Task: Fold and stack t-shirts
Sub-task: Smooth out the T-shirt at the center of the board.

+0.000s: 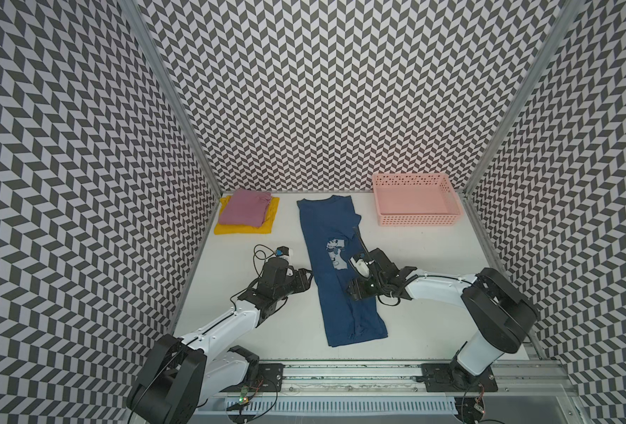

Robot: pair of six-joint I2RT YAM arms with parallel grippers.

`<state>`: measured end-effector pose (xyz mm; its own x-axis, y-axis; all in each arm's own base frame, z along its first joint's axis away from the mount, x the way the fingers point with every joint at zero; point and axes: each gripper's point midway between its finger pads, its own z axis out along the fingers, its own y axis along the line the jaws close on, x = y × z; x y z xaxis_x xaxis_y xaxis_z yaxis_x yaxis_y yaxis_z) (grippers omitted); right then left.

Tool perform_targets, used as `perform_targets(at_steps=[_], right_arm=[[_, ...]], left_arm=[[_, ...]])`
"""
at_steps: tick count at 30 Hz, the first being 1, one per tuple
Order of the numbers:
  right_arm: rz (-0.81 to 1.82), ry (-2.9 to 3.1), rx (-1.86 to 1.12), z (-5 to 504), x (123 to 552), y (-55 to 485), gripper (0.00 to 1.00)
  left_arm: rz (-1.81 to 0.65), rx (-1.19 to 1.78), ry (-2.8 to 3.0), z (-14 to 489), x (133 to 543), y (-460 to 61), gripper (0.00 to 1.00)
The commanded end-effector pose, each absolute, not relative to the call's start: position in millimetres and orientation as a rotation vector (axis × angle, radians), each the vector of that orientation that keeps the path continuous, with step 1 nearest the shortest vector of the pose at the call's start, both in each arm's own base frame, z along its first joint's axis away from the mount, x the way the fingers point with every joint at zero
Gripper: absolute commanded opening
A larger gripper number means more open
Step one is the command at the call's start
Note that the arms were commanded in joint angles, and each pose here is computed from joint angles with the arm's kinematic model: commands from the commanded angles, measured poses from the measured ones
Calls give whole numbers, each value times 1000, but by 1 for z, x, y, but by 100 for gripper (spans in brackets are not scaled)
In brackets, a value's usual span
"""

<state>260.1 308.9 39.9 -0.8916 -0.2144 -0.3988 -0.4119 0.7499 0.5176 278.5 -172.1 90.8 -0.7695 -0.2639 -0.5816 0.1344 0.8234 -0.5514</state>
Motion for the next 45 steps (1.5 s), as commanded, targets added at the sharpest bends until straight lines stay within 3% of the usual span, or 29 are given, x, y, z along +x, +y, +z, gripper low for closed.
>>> perform_targets(at_steps=[1, 8, 14, 26, 35, 45], right_arm=[[987, 2536, -550, 58, 272, 337, 60], [821, 2507, -533, 88, 282, 316, 64], [746, 2514, -470, 108, 261, 283, 65], [755, 2668, -307, 67, 194, 237, 65], [789, 2703, -303, 59, 167, 231, 65], [794, 2711, -260, 51, 155, 223, 64]], left_arm=[[-787, -59, 2401, 74, 259, -183, 53], [-853, 21, 2470, 68, 235, -205, 52], [-869, 144, 2650, 46, 172, -221, 51], [-822, 435, 2831, 28, 61, -224, 49], [-710, 331, 2740, 26, 81, -215, 50], [-878, 317, 2598, 37, 94, -241, 49]])
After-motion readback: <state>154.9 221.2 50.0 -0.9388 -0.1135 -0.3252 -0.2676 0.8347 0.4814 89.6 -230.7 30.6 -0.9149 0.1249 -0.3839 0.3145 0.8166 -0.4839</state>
